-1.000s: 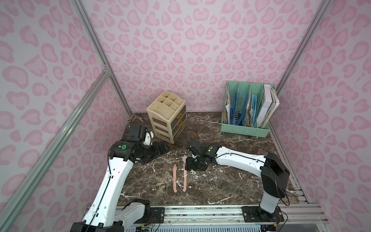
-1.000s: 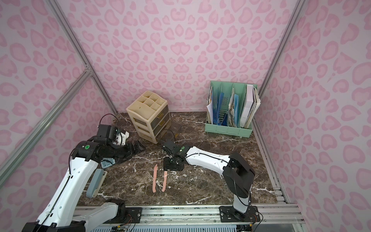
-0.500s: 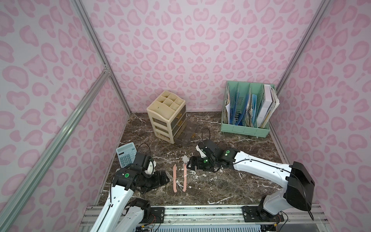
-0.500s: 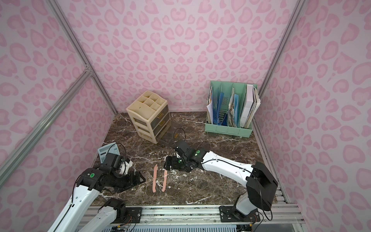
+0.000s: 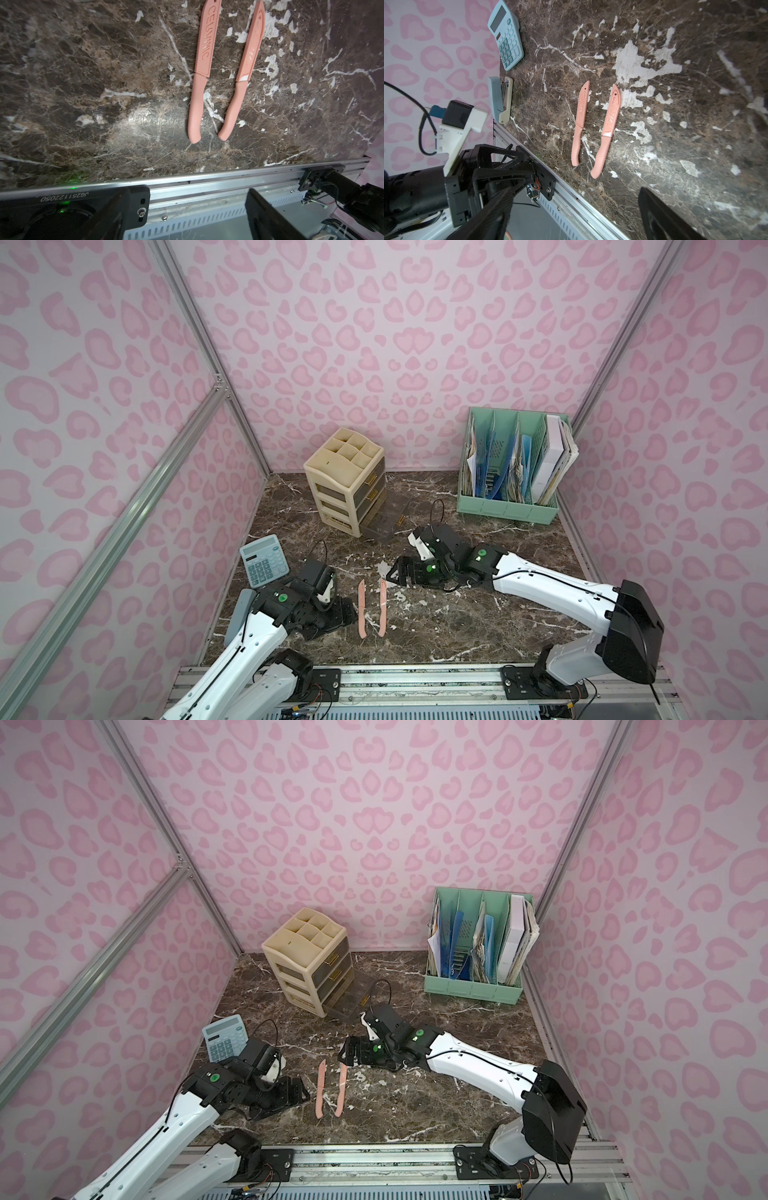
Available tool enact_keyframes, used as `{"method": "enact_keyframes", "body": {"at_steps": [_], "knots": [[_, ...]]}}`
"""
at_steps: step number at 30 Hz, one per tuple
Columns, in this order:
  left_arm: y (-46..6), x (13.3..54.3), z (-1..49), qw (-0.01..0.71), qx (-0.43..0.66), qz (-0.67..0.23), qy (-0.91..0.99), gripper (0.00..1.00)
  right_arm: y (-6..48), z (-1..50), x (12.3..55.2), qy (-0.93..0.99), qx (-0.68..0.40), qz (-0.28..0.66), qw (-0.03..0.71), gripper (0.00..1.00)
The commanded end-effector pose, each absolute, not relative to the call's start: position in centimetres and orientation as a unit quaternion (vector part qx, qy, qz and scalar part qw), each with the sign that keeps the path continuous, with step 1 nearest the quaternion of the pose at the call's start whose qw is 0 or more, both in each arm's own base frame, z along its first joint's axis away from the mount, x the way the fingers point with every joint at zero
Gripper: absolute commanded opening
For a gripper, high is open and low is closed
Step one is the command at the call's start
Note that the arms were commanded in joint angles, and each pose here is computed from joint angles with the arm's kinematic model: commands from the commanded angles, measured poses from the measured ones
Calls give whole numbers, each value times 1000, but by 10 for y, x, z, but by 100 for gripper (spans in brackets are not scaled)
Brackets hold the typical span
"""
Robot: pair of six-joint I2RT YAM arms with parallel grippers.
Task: Place the fruit knives into the drawer by color
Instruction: Pick up the fruit knife from the center of the board.
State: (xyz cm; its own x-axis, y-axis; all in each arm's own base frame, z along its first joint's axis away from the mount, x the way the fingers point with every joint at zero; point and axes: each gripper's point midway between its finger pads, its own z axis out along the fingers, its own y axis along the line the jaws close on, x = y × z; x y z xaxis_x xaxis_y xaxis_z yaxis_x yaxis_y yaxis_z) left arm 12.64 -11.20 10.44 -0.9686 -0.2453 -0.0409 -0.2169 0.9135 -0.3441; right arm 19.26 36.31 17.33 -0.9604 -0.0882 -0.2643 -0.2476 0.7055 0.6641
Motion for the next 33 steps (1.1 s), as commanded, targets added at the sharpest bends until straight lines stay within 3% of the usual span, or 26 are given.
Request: {"method": "enact_keyframes", "body": {"at_steps": [1, 10, 15, 23, 33], "knots": [[-115, 147, 98, 73, -141, -144, 977, 88, 367, 178, 195, 912, -102, 383, 110, 97], [-123, 172, 76, 98, -147, -101, 979, 75, 357, 195, 208, 903, -102, 397, 128, 97], [-131, 175, 54, 84, -125, -60, 987, 74, 346, 202, 216, 897, -88, 410, 137, 97], [-134, 174, 40, 85, -132, -66, 985, 64, 332, 201, 223, 899, -80, 407, 140, 97], [-144, 170, 15, 64, -135, -50, 987, 61, 326, 202, 230, 898, -74, 409, 141, 97]]}}
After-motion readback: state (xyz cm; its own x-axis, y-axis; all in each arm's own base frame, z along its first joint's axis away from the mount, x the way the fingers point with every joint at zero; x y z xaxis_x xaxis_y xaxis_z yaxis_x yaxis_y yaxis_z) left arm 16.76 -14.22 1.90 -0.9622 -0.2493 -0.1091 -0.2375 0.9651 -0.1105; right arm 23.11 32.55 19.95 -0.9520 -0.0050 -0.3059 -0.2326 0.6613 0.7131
